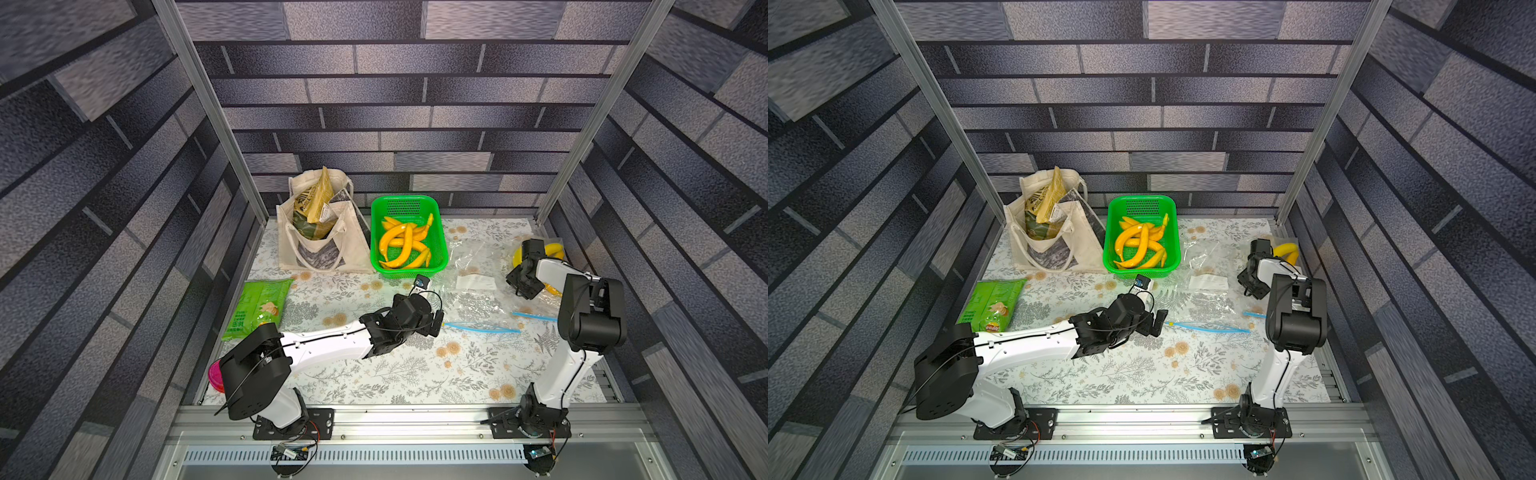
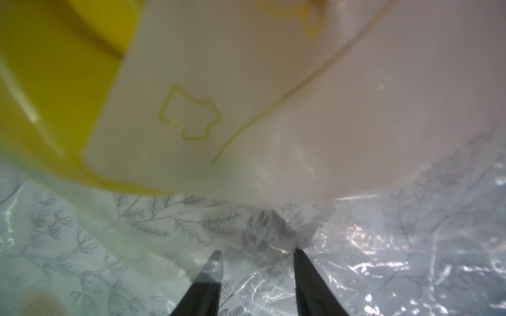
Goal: Open the zip-top bag and take out the banana
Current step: Move the zipper food storage bag.
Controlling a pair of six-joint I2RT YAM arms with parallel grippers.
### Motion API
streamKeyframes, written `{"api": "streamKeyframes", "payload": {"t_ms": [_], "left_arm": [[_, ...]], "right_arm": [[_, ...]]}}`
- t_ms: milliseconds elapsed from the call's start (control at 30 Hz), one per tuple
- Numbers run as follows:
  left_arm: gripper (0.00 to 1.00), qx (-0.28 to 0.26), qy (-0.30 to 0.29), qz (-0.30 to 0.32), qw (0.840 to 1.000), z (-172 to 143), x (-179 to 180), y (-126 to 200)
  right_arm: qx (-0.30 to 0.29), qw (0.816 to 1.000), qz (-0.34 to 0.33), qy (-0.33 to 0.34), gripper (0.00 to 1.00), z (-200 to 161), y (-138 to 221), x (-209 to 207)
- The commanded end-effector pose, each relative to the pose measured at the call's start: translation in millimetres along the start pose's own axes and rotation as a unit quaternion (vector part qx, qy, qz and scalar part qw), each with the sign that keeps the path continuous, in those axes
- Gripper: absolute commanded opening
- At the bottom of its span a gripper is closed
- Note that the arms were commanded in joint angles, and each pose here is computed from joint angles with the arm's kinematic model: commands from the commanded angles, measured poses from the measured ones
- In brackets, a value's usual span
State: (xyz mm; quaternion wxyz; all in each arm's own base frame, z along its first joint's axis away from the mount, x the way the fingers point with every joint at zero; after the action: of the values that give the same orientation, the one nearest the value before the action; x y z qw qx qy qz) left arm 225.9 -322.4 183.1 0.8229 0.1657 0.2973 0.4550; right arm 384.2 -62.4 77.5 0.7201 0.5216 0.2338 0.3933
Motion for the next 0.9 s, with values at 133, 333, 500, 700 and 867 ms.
{"api": "streamKeyframes", "payload": {"t_ms": [133,333,500,700,867], "left_arm": [[1.00,-0.020,-0.003,0.004,1.000,11.7,0.2,4.7],[1.00,-0.024,-0.002,0.007,1.000,13.2,1.5,8.0],[1.00,-0.023,-0.005,0.014,1.000,13.3,2.4,6.5],[1.00,-0.021,-0.008,0.019,1.000,13.9,2.1,4.2],[1.00,-0.018,-0.010,0.018,1.000,14.5,0.3,2.0]], "right_arm": [[0.012,1.000,0.008,-0.010,0.00,-13.3,-1.0,-5.6],[-0.035,0.999,-0.003,-0.020,0.00,-20.0,22.2,-20.2],[-0.065,0.997,0.023,-0.024,0.00,-27.9,48.4,-25.3],[-0.119,0.992,0.024,-0.022,0.00,-30.8,88.6,-37.1],[-0.162,0.985,0.055,-0.015,0.00,-27.8,126.5,-37.5]]}}
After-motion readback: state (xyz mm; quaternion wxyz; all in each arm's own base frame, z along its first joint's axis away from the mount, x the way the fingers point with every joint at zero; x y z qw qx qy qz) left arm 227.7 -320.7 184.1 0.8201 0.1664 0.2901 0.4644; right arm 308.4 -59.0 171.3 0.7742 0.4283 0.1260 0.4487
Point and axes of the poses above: each gripper's point midway between its finger pads, its own y axis back along the fingers, its own x axis along the line the jaws close on, z = x × y, the point moved 6 cm from there along y, back along the fingers, and after that the axes turned 12 degrees about y, right-handed, at the moved point
